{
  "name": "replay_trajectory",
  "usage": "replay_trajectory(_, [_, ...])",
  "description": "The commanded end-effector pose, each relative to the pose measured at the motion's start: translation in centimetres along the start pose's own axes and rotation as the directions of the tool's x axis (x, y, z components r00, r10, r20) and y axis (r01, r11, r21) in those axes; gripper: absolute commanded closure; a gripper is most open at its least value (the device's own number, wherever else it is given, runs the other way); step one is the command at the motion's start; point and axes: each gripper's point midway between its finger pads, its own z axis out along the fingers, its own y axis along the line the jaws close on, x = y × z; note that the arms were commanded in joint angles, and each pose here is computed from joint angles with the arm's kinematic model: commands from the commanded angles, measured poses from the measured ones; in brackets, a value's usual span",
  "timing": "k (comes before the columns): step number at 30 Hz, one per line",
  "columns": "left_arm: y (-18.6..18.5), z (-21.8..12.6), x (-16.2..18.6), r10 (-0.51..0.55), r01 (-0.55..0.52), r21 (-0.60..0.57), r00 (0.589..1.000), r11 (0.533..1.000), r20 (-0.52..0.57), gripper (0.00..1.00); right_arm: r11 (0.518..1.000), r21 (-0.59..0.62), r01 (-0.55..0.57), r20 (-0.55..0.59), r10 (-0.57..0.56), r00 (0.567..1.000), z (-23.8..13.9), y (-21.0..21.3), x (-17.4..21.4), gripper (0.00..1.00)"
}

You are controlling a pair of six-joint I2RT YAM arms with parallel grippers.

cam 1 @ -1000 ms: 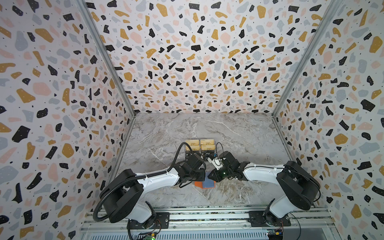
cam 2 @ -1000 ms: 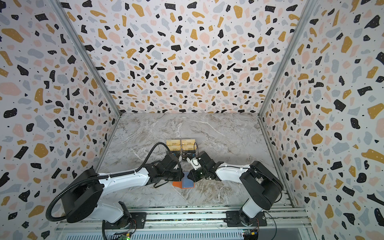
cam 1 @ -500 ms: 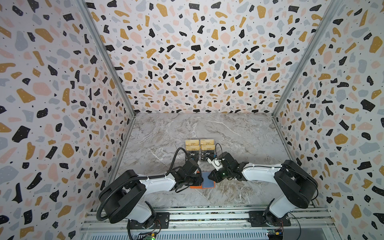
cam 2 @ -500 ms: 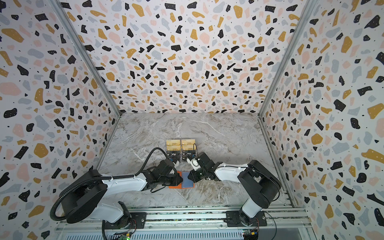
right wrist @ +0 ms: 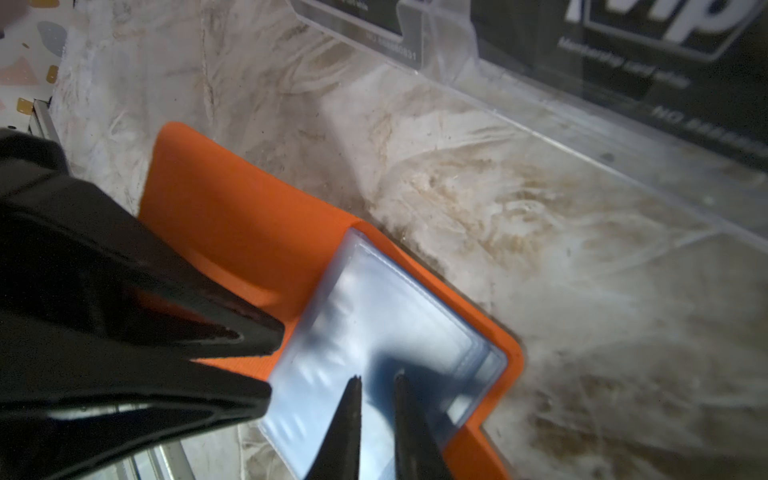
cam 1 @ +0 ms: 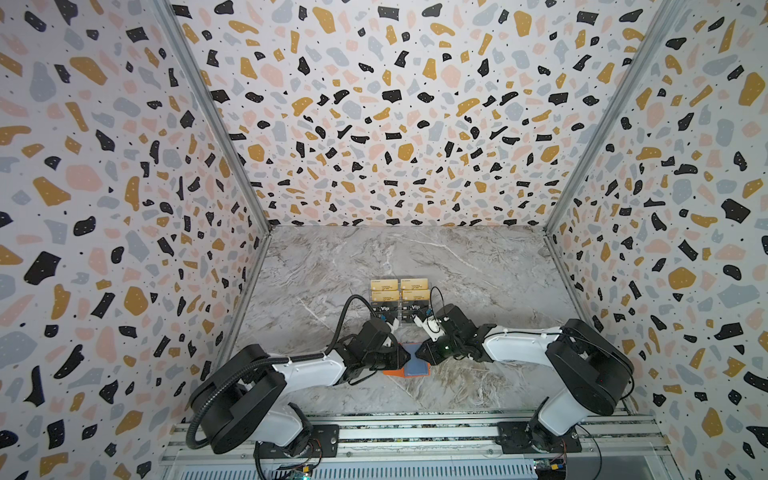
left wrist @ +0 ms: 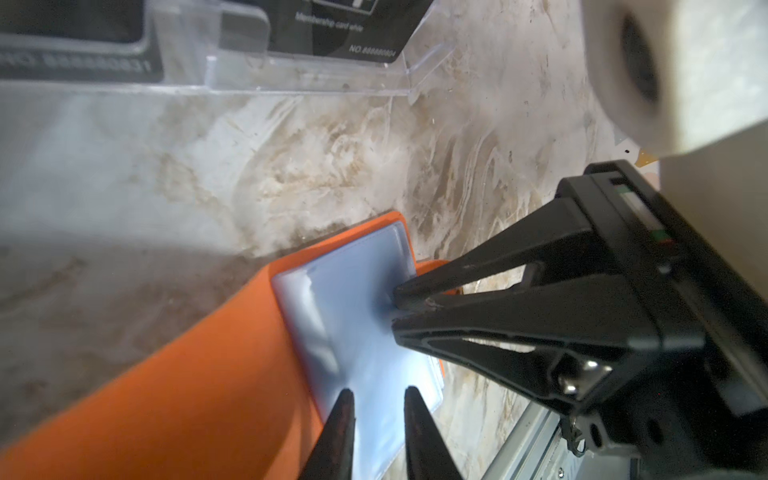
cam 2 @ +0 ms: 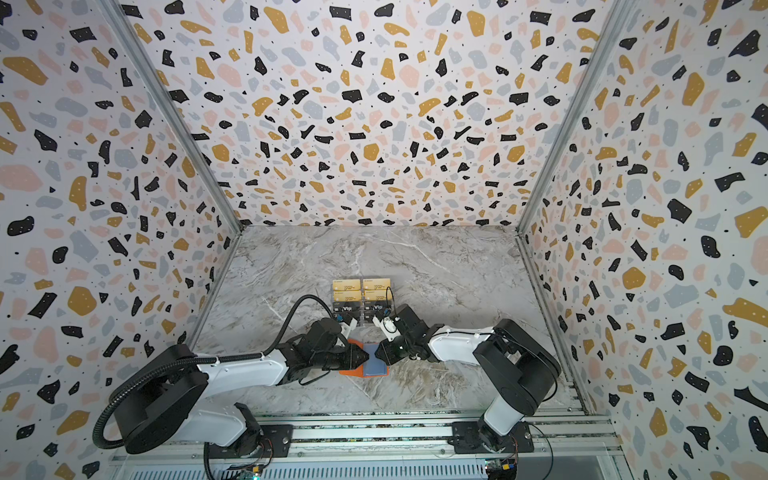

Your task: Put the credit cards into the card holder

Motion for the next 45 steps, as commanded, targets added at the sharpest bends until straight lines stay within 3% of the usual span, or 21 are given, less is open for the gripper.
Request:
replay_trajectory(1, [-0.2,0.2,-0.2,-0.015,0.015,0.037,1.000,0.999,0.005,0.75,0.999,0.046,-0.011,-0.051,0.013,0.999,0.2,-1.1,1.7,0.82])
replay_trajectory(18, [1.9,1.5,1.1,-0.096,0.096,-0.002,0.995,0.995,-0.037,0.74,0.999,0.050,-0.008,-0.048,0.011,0.999,0.1,-1.1,1.7,0.82])
replay_trajectory(31, [0.2,1.2,1.2,-0.202,0.204,0.135,0.979,0.970,-0.026,0.71,0.999,0.048,-0.005,-0.051,0.008,0.999,0.2,-1.1,1.6,0.82])
replay_trajectory(45, [0.7,1.7,1.0,-0.233,0.232,0.174,0.972,0.957,-0.016,0.72,0.999,0.046,-0.005,-0.044,0.007,0.999,0.0,-0.9,1.6,0.82])
